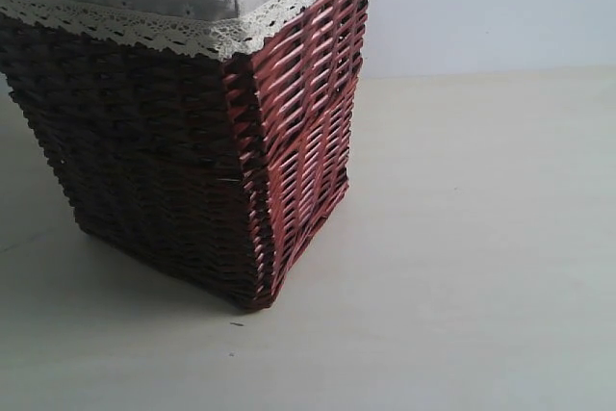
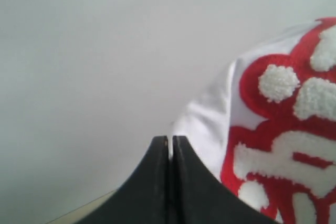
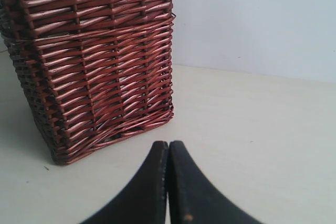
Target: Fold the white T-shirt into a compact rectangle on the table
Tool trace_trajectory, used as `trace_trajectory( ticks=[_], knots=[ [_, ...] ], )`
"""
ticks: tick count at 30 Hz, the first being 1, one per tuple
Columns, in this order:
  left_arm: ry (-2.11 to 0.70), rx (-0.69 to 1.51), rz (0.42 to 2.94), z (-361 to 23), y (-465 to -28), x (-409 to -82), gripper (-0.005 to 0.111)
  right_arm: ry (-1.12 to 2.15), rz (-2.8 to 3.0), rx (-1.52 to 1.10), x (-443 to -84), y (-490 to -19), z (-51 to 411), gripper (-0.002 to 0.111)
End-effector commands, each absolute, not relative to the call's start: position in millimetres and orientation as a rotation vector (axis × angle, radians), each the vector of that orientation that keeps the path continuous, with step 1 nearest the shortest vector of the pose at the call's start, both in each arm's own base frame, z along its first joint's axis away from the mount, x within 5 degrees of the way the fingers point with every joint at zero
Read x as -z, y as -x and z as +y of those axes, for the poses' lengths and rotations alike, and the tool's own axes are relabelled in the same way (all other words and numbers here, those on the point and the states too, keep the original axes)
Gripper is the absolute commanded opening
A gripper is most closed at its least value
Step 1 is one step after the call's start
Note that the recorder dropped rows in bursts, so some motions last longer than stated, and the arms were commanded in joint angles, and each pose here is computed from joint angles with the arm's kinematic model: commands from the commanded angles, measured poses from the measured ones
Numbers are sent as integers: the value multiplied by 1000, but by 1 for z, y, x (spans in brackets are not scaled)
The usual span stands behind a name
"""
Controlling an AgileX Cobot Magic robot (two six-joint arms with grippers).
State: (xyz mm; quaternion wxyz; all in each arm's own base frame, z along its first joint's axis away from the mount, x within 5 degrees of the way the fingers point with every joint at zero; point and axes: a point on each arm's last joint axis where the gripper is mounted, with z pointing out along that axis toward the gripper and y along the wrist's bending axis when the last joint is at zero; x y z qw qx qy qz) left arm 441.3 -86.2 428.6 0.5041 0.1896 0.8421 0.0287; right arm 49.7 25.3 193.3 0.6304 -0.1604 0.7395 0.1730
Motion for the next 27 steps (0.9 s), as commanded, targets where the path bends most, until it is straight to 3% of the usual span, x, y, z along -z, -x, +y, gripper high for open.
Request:
trace_trajectory(
  ticks=[1,6,16,21,27],
  knots=[
    [-459,-80,1977,-84,-429,-448,0,365,1679,-401,-193,-50,25,0],
    [-423,-3,1893,-86,-417,-469,0,365,1679,-401,-193,-50,25,0],
    [-309,97,1468,-76,-347,-574,0,365,1679,-401,-193,-50,25,0],
    [-276,55,1264,-63,-293,-626,0,365,1679,-401,-193,-50,25,0],
    [-143,-135,1147,-35,-241,-661,0,365,1679,-401,-193,-50,25,0]
  ],
)
